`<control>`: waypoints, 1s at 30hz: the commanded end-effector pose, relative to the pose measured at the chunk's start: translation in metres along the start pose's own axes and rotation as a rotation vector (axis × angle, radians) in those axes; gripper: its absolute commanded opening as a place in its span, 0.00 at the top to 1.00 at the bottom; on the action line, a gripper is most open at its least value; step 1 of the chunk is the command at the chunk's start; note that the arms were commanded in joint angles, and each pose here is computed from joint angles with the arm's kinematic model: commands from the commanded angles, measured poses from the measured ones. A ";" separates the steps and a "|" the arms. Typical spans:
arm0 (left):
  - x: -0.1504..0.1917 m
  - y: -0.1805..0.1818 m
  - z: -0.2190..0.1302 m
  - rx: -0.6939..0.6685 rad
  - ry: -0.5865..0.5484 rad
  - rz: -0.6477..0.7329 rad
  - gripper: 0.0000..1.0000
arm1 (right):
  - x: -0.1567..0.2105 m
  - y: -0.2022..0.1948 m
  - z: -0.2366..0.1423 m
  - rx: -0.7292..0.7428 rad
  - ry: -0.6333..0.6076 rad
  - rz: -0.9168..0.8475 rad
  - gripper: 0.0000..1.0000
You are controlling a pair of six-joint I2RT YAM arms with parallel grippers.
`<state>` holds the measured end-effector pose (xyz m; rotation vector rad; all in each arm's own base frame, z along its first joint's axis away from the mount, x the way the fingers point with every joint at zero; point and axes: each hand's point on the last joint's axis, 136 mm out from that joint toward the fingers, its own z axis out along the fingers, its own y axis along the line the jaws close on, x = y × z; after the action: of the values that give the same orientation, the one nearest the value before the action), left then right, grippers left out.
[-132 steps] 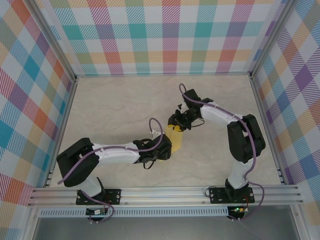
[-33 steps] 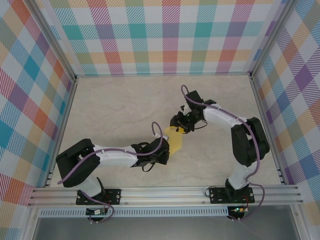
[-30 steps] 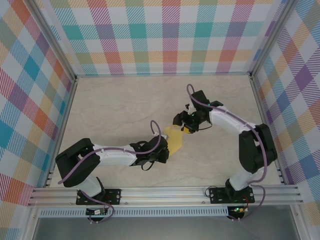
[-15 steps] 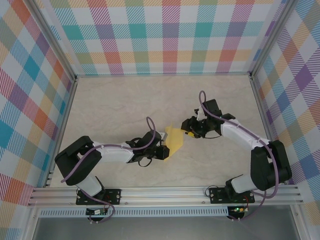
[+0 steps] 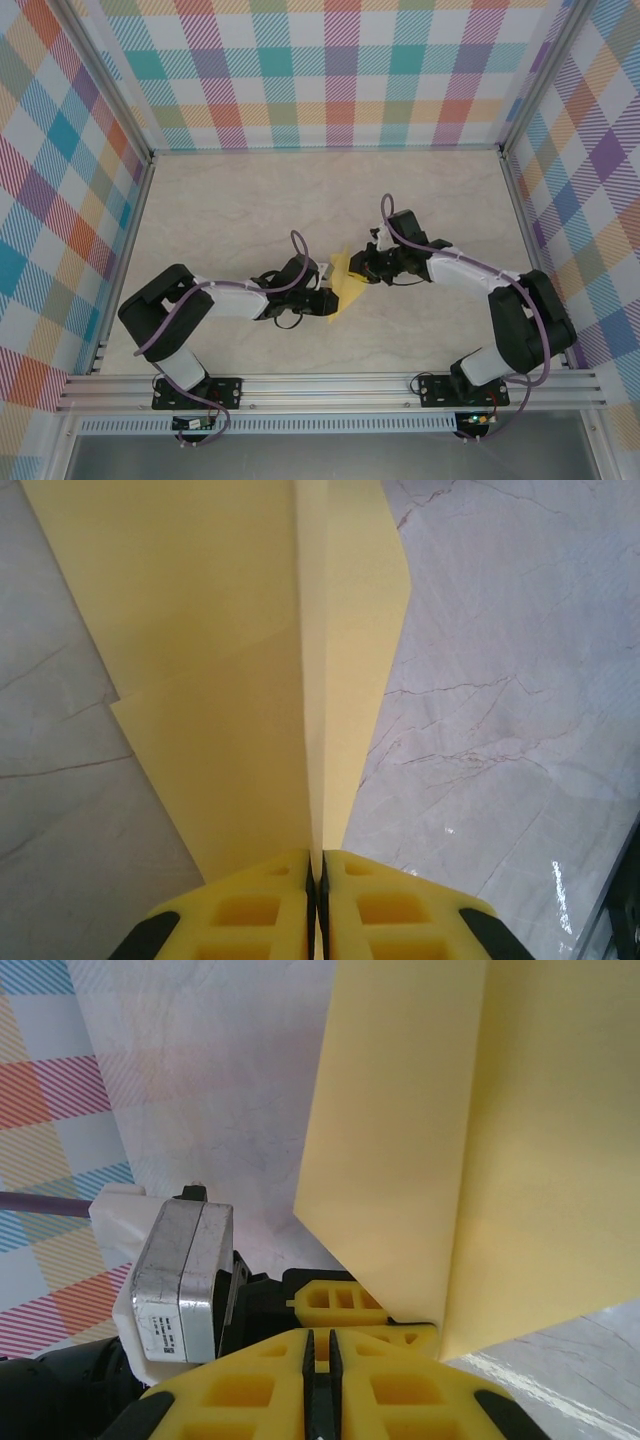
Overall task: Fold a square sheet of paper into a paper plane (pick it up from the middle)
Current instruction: Fourth fold the wing at the center of the table.
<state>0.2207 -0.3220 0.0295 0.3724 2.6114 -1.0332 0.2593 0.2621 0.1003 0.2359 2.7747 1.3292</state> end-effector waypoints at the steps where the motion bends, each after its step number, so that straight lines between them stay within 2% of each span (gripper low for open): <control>1: -0.005 -0.006 0.002 0.058 0.002 0.015 0.89 | 0.002 0.008 0.011 -0.038 0.023 -0.002 0.86; 10: -0.013 -0.005 0.003 0.119 0.023 -0.006 0.90 | -0.003 -0.007 0.022 0.013 -0.002 0.048 0.88; 22: -0.018 -0.008 0.003 0.197 0.070 -0.028 0.89 | -0.004 0.003 0.034 -0.063 0.041 0.049 0.87; 30: -0.020 -0.008 0.002 0.191 0.074 -0.023 0.89 | -0.005 -0.003 0.047 -0.044 0.076 0.079 0.87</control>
<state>0.2324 -0.3294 0.0358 0.4025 2.6113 -1.2950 0.2653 0.2865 0.0617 0.3264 2.8358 1.4034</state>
